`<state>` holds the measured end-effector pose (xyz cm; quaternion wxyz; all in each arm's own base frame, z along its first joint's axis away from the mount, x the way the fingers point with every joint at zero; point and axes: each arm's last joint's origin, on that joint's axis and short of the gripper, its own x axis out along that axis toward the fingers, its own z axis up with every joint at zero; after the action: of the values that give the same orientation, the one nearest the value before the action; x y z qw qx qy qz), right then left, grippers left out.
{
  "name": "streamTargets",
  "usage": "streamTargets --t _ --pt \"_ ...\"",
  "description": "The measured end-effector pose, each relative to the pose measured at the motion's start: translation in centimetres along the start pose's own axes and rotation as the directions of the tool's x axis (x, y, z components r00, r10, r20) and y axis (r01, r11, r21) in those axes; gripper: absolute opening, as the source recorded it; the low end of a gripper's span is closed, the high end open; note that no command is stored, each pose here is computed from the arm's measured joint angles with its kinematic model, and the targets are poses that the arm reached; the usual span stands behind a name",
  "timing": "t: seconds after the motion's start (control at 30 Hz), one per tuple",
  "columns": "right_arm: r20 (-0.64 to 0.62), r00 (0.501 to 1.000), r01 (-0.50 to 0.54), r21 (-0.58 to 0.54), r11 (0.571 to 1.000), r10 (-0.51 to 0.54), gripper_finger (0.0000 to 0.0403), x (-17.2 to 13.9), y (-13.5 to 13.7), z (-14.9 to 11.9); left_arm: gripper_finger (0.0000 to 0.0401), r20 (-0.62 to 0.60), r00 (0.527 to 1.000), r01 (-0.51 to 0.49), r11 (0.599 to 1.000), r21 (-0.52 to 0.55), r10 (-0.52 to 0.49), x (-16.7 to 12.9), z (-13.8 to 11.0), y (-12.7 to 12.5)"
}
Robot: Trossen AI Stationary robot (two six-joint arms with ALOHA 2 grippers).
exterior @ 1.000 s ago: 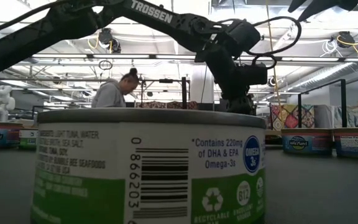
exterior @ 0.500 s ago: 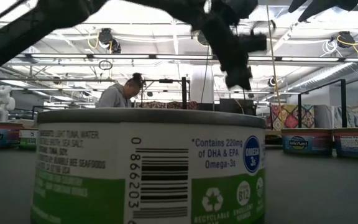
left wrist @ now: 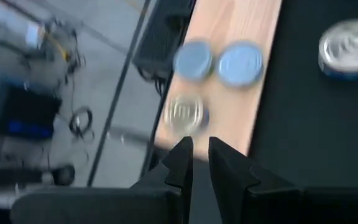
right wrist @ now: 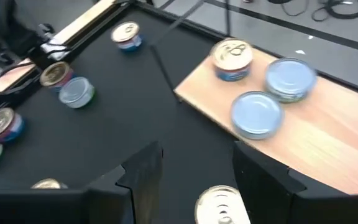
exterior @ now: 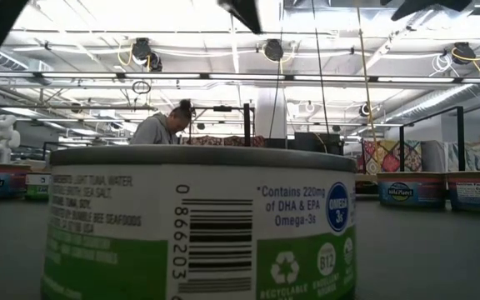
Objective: Stack canned seafood by type on shelf
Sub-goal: Stack the blue pink tuna can on top of the other blue pink tuna can on the shelf
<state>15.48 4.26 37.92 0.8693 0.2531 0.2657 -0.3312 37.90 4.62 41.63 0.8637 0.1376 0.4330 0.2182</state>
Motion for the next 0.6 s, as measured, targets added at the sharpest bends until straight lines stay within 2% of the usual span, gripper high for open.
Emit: streamTargets --t 0.23,0.43,0.6 --pt "0.008 0.997 -0.079 -0.141 0.987 0.08 0.0187 2.6 5.0 -1.4 0.0056 -0.206 0.978 -0.015 0.994 -0.113 -0.009 -6.5 -5.4 2.5" --pt "-0.029 0.985 -0.174 -0.191 0.966 0.172 0.0187 5.0 8.8 -2.7 0.0056 -0.192 0.981 -0.036 0.988 -0.152 0.006 -9.6 -10.4 4.2" --pt "0.022 0.975 -0.217 -0.133 0.967 0.221 0.0187 7.0 10.7 -2.3 0.0057 -0.168 0.985 -0.066 0.967 -0.244 0.025 -9.2 -15.4 5.3"
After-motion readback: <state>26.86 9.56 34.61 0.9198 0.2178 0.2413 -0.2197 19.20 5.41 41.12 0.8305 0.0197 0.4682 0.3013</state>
